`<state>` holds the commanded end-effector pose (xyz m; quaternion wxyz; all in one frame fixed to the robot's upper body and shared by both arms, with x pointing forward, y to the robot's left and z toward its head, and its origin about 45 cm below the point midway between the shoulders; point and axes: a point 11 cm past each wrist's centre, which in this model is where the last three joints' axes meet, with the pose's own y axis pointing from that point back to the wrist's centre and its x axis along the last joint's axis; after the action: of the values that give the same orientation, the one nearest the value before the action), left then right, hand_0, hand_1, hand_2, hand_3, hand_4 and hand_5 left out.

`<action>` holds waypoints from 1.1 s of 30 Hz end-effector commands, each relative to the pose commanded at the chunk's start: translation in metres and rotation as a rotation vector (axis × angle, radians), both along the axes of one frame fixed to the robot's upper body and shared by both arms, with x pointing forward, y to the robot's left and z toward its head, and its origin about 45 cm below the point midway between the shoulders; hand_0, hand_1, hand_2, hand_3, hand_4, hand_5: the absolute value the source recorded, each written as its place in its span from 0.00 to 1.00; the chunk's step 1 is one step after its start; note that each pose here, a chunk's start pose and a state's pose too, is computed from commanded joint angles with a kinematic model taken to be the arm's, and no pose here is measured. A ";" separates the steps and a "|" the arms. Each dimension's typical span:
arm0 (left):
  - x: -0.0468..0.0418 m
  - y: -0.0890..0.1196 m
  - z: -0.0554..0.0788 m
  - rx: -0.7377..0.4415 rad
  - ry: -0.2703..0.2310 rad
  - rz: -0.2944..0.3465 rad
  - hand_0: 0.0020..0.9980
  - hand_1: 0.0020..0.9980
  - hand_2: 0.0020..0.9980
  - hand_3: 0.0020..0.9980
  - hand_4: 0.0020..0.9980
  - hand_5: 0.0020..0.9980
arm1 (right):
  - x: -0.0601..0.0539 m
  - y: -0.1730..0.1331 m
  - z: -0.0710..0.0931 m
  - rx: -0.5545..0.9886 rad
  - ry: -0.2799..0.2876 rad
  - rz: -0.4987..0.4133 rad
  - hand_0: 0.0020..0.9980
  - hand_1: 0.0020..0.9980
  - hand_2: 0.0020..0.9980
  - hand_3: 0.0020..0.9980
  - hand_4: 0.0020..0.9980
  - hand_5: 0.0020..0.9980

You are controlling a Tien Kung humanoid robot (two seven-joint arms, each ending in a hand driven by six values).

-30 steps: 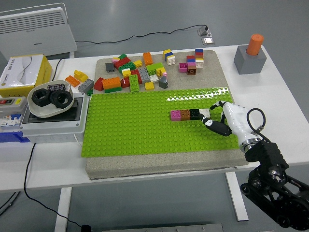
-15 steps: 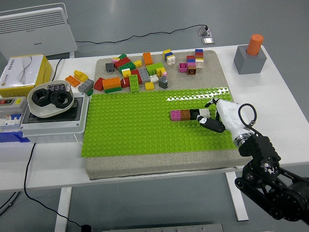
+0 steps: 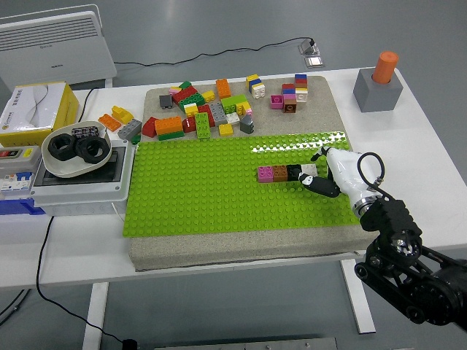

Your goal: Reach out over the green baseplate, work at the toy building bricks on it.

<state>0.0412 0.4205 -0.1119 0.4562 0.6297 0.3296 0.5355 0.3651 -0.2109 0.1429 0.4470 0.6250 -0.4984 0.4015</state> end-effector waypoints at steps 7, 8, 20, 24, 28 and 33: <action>0.0023 0.001 0.001 0.002 -0.005 -0.002 0.74 0.62 0.57 0.70 0.80 0.81 | -0.001 0.002 -0.008 -0.023 0.024 0.011 0.00 0.03 0.15 0.64 0.79 0.79; 0.0028 0.002 0.001 0.002 -0.005 -0.003 0.74 0.62 0.57 0.70 0.80 0.81 | -0.002 0.003 -0.009 -0.027 0.028 0.013 0.00 0.03 0.15 0.64 0.79 0.79; 0.0043 0.004 0.002 0.005 -0.002 -0.012 0.74 0.62 0.58 0.70 0.79 0.80 | 0.000 0.000 -0.020 -0.048 0.051 0.000 0.00 0.03 0.15 0.64 0.79 0.77; 0.0040 0.004 0.002 0.005 -0.002 -0.012 0.74 0.62 0.58 0.70 0.79 0.80 | 0.000 -0.001 -0.021 -0.050 0.055 -0.002 0.00 0.03 0.15 0.64 0.79 0.76; 0.0045 0.005 0.002 0.006 -0.004 -0.011 0.74 0.62 0.58 0.70 0.79 0.80 | 0.000 0.000 -0.021 -0.049 0.055 -0.001 0.00 0.03 0.15 0.64 0.79 0.76; 0.0051 0.005 0.002 0.007 -0.008 -0.009 0.74 0.62 0.58 0.70 0.79 0.80 | 0.000 0.000 -0.018 -0.040 0.042 0.000 0.00 0.03 0.15 0.64 0.79 0.74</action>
<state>0.0463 0.4257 -0.1096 0.4577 0.6307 0.3232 0.5369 0.3654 -0.2106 0.1250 0.4699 0.6240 -0.4807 0.3983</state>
